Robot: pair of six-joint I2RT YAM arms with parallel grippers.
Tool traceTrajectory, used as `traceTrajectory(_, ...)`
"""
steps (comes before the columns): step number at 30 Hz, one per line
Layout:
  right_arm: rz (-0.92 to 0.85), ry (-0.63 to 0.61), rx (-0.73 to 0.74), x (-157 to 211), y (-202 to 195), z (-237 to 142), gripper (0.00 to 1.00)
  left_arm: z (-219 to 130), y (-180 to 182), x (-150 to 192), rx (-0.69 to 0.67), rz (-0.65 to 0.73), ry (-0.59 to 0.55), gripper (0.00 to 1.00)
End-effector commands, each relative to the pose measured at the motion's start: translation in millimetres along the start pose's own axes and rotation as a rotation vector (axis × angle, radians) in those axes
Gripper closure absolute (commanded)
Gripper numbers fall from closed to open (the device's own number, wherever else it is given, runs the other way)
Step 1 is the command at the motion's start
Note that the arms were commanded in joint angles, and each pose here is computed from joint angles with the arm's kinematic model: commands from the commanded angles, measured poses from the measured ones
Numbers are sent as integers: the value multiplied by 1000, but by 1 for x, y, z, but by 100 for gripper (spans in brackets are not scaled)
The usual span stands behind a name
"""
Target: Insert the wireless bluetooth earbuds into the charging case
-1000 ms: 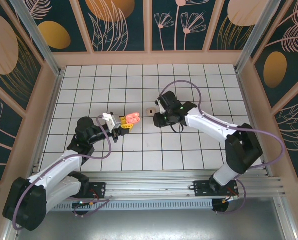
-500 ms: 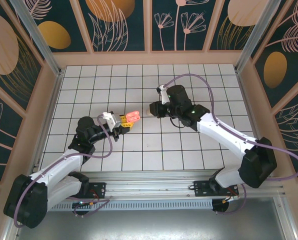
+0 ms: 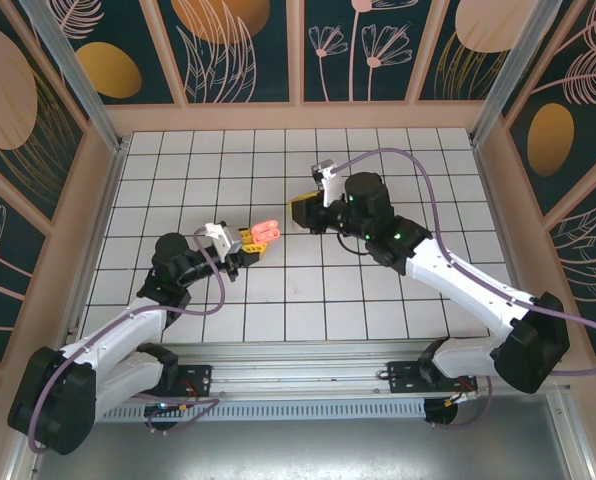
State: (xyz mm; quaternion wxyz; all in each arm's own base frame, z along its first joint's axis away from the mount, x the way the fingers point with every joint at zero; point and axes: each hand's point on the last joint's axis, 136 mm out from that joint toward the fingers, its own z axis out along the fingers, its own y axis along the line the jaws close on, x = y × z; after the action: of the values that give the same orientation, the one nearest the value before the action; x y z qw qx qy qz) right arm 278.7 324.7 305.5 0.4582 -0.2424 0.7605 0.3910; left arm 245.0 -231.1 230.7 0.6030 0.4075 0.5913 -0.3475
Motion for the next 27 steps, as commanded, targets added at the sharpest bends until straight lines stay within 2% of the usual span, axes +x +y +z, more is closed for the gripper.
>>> traceTrajectory(1,-81,-81,-75,-15,21,-8,76,1,1,-11,-5,17,-39,90)
traceTrajectory(8,-145,-123,-198,-15,51,-15,76,0,0,-17,0,37,-59,90)
traceTrajectory(14,-184,-110,-266,-5,67,-13,76,0,-4,-19,18,41,-75,90)
traceTrajectory(27,-194,-75,-237,10,59,5,76,-4,-9,-30,35,50,-105,90)
